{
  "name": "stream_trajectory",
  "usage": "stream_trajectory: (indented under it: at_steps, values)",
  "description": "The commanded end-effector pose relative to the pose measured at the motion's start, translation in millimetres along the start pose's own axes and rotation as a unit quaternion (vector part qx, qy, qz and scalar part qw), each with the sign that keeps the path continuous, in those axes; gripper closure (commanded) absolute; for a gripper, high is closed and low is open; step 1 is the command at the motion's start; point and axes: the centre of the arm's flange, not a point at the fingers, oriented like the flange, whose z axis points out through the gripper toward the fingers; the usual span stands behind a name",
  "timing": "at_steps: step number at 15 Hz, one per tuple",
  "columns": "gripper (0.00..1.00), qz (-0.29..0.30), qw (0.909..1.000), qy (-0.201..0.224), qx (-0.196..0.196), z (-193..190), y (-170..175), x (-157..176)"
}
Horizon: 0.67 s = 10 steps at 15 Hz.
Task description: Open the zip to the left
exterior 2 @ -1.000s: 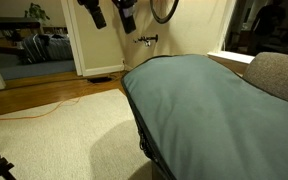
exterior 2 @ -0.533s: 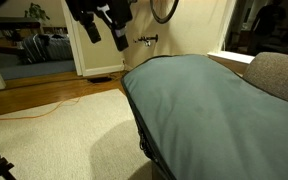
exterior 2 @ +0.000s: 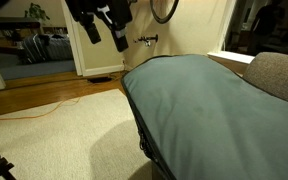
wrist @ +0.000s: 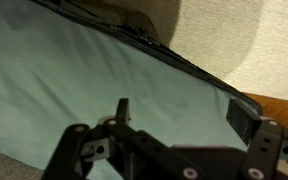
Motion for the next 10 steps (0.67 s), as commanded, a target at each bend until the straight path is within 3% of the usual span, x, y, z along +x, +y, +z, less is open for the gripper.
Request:
stream_trajectory:
  at_steps: [1,6,10]
  values:
    - [0.00,0.004,0.9998,-0.018,-0.001,24,-1,-3]
    - [0.00,0.009,0.9992,-0.037,-0.003,49,-2,-11]
    - [0.00,0.015,0.9998,-0.008,-0.010,59,-6,-20]
